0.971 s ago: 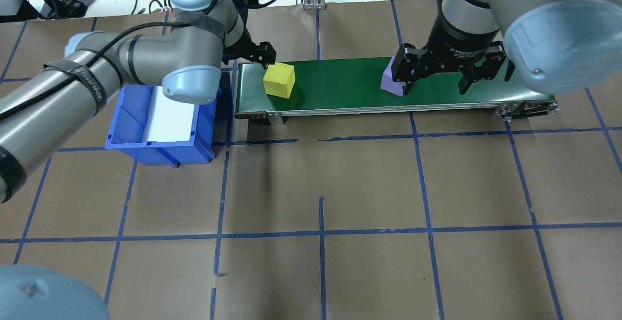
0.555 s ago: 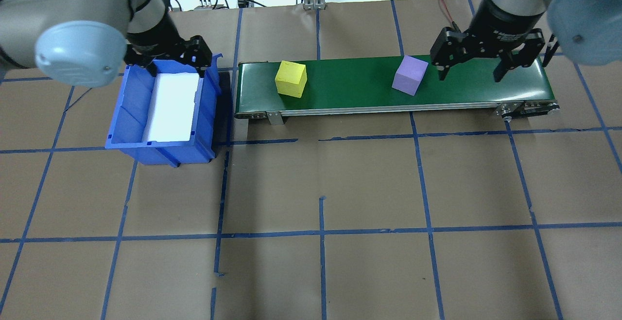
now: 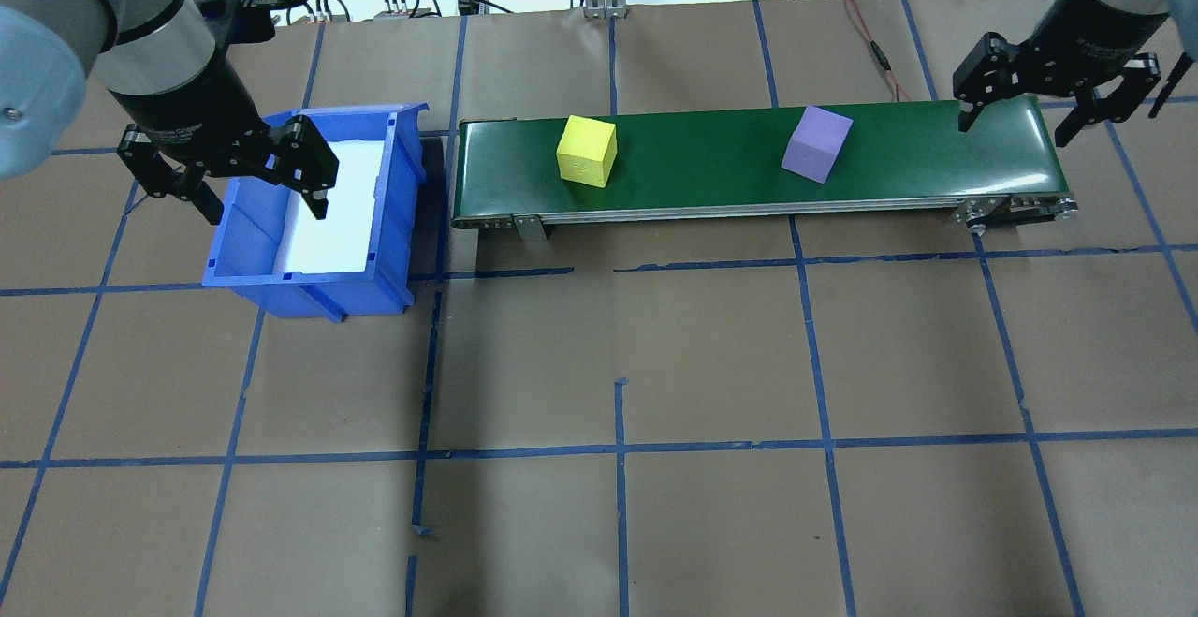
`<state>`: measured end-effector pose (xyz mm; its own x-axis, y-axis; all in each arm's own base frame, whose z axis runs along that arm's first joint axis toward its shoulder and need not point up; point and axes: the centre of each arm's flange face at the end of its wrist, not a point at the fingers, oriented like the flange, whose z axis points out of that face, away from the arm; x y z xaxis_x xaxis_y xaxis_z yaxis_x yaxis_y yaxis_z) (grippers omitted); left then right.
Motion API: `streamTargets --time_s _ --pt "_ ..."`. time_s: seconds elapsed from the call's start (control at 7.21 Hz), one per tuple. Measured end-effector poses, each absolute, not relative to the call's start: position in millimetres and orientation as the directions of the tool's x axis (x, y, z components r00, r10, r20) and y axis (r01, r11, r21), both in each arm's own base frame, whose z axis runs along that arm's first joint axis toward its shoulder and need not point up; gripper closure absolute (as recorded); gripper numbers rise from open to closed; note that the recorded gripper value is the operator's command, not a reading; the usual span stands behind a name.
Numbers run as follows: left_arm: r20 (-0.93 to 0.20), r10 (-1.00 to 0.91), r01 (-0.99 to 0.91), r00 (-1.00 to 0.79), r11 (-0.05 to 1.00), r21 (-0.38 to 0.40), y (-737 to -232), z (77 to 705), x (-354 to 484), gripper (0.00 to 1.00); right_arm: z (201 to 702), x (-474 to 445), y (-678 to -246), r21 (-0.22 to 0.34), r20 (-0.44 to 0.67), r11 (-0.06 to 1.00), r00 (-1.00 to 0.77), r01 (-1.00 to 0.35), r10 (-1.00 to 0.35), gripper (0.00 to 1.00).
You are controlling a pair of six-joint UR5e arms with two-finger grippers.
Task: Move block left to right into plate
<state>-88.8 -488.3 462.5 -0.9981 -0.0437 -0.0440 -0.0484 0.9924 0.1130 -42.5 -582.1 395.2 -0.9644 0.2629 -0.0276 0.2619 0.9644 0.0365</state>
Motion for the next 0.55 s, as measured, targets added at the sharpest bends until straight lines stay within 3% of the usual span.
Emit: streamTargets --time_s 0.55 --pt "-0.008 -0.048 -0.048 -0.999 0.99 0.129 -485.2 459.6 -92.5 0.0 326.6 -46.9 -626.5 0.0 -0.239 0.983 -0.954 0.184 0.179 0.0"
